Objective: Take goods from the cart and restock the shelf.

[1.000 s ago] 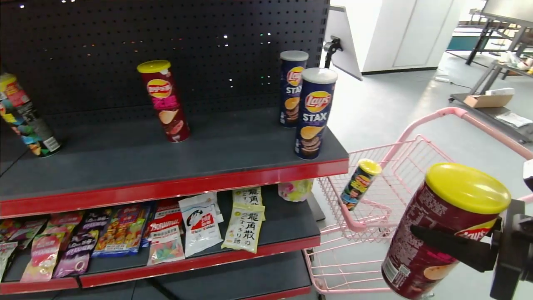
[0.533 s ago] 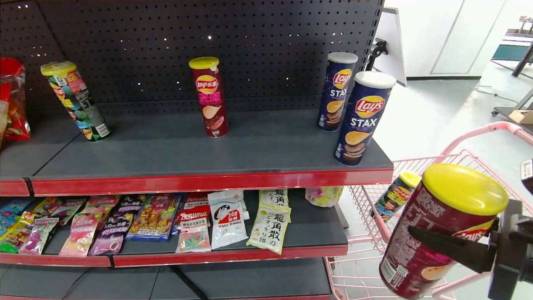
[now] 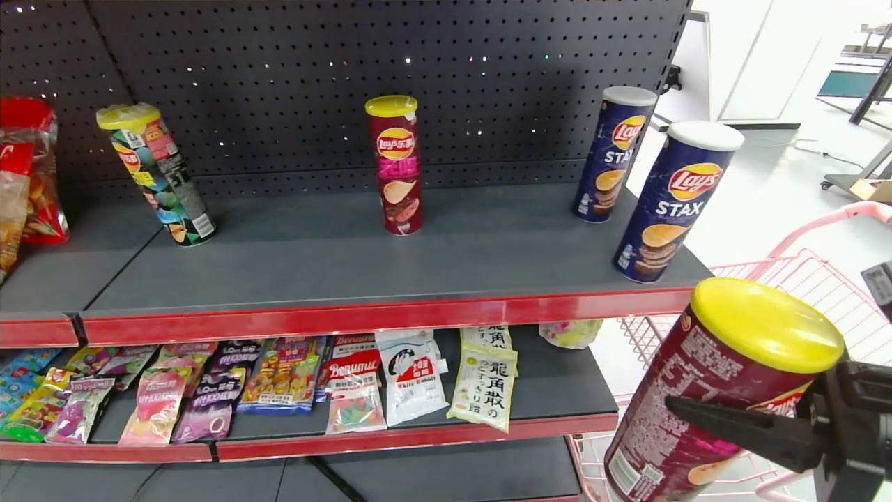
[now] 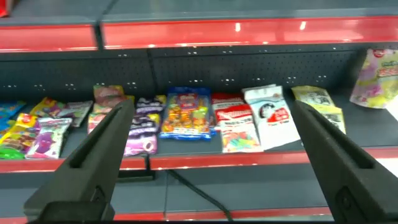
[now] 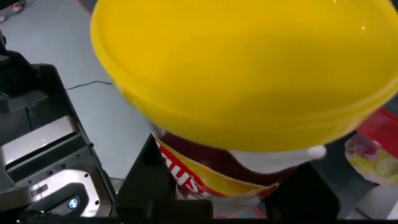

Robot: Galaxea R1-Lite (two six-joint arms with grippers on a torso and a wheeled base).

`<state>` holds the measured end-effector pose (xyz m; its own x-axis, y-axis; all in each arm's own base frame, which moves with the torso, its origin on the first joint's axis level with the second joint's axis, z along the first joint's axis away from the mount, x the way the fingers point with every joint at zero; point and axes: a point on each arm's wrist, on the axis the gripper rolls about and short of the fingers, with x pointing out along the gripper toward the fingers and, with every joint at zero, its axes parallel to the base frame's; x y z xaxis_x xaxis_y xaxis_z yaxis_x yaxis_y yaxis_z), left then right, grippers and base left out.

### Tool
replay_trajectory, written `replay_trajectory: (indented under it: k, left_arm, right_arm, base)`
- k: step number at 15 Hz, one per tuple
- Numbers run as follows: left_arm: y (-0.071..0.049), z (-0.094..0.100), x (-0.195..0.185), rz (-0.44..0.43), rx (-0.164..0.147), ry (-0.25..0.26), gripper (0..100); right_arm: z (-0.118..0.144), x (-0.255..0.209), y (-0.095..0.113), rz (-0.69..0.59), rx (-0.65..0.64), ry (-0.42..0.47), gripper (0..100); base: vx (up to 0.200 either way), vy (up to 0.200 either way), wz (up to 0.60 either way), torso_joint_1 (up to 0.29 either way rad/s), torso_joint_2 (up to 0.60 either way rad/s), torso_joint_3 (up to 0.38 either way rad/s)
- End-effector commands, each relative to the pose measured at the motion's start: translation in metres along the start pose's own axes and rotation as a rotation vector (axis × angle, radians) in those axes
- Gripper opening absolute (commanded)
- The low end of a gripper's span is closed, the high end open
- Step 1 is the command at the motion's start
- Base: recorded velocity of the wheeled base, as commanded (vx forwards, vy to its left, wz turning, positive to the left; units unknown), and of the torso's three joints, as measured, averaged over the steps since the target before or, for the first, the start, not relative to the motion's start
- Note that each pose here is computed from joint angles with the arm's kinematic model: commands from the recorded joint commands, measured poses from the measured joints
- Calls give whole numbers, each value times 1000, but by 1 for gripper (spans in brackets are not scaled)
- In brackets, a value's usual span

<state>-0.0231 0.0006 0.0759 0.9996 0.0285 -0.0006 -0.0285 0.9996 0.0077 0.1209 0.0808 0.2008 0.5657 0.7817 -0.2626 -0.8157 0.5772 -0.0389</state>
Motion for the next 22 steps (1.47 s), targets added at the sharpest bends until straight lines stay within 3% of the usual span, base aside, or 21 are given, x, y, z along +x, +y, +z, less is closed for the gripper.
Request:
replay_trajectory:
  k: [1,4,7,16,22]
  left_arm:
    - [0,0,0,1,0,1,100]
    - [0,0,0,1,0,1,100]
    - [0,0,0,1,2,1,100]
    - [0,0,0,1,2,1,100]
    - [0,0,0,-19,-6,1,100]
  right_arm:
    - [0,3,-1,3,1,7,0]
    - [-1,2,0,7,0,8,0]
    - [1,1,0,5,-6,-2,0]
    - [2,2,5,40,-18,-7,0]
    - [2,0,7,46,-21,-13,0]
  base:
    - [0,200,0,2,2,-2]
    - [0,200,0,2,4,1]
    - [0,0,0,0,0,0]
    - [200,0,0,2,1,2]
    - [0,0,0,0,0,0]
